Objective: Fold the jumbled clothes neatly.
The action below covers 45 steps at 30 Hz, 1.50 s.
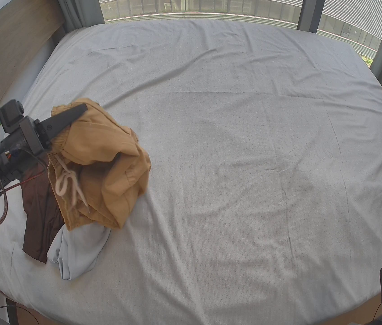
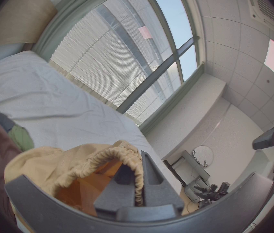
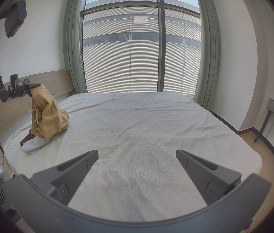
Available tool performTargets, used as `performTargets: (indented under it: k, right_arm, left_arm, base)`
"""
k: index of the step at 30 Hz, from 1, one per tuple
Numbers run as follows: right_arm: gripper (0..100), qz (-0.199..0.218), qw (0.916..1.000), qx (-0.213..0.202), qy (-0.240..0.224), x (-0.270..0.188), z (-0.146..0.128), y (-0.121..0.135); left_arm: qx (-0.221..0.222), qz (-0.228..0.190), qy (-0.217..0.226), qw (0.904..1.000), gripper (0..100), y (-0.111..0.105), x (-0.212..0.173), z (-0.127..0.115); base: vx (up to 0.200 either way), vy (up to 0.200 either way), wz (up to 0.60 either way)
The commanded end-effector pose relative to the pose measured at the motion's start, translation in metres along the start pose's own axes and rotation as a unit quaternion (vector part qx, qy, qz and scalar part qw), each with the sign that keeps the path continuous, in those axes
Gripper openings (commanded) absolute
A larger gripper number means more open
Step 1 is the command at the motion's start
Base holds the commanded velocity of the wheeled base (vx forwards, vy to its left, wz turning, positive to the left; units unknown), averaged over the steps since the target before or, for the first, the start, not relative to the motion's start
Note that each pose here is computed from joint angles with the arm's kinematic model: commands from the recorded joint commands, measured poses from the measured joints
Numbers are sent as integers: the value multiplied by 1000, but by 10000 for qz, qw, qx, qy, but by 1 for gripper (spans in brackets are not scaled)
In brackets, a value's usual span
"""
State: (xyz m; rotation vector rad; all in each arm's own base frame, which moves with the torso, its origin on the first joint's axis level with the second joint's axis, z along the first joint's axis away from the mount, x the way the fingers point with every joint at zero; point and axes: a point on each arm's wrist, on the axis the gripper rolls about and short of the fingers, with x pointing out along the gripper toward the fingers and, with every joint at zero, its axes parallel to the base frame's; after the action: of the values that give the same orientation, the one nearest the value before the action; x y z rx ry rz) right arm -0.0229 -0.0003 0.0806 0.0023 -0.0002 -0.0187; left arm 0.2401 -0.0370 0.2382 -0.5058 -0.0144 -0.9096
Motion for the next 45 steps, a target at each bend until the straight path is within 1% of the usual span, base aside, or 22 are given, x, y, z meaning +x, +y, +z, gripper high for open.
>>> performTargets:
  k: [1, 5, 9, 13, 14, 15, 16, 18, 22, 23, 27, 31, 33, 36, 43, 45]
  right_arm:
    - [100, 2, 10000, 3, 9, 0, -5, 0]
    - [100, -6, 10000, 3, 9, 0, -5, 0]
    - [100, -6, 10000, 11, 9, 0, -5, 0]
    - [100, -6, 10000, 19, 9, 0, -5, 0]
    - [100, -6, 10000, 11, 9, 0, -5, 0]
    - [100, -6, 10000, 11, 9, 0, -5, 0]
    - [100, -6, 10000, 11, 9, 0, -5, 0]
    - [100, -6, 10000, 19, 16, 0, -5, 0]
    - [100, -6, 10000, 19, 9, 0, -5, 0]
    - [100, -6, 10000, 19, 9, 0, -5, 0]
    - [100, 2, 10000, 19, 9, 0, -5, 0]
    - [100, -6, 10000, 27, 9, 0, -5, 0]
    - [100, -6, 10000, 27, 9, 0, -5, 0]
    - [100, -6, 10000, 26, 16, 0, -5, 0]
    - [100, 1, 10000, 26, 16, 0, -5, 0]
    - [100, 2, 10000, 27, 9, 0, -5, 0]
  left_arm:
    - [295, -514, -204, 9980, 0, -39, 1, 21]
    - [148, -396, -70, 9991, 0, -41, -1, 23]
    - [-58, -314, 159, 9994, 0, -37, -1, 11]
    - [-230, -539, 394, 9975, 0, -45, 6, -7]
    - [-240, -574, 472, 9969, 0, -46, 6, -12]
    - [-240, -574, 472, 9969, 0, -46, 6, -12]
    - [-105, -663, 582, 9960, 0, -49, 6, -20]
    - [-6, -710, 620, 9955, 0, -50, 8, -22]
    - [9, -672, 707, 9952, 0, -44, 19, -30]
    - [9, -672, 707, 9952, 0, -44, 19, -30]
    - [-51, -739, 560, 9957, 0, -49, 49, -33]
    - [-79, -1015, 424, 9939, 0, -58, 71, -37]
    - [-122, -1159, 345, 9926, 0, -62, 77, -39]
    - [-75, -1334, 230, 9908, 0, -64, 83, -40]
    - [-34, -1405, 172, 9899, 0, -65, 86, -36]
    - [-15, -1509, 98, 9885, 0, -71, 89, -33]
  base:
    - [0, 0, 0]
    - [0, 0, 0]
    - [0, 0, 0]
    - [0, 0, 0]
    - [0, 0, 0]
    - [0, 0, 0]
    - [0, 0, 0]
    - [0, 0, 0]
    - [0, 0, 0]
    - [0, 0, 0]
    - [0, 0, 0]
    - [0, 0, 0]
    - [0, 0, 0]
    - [0, 0, 0]
    - [0, 0, 0]
    - [0, 0, 0]
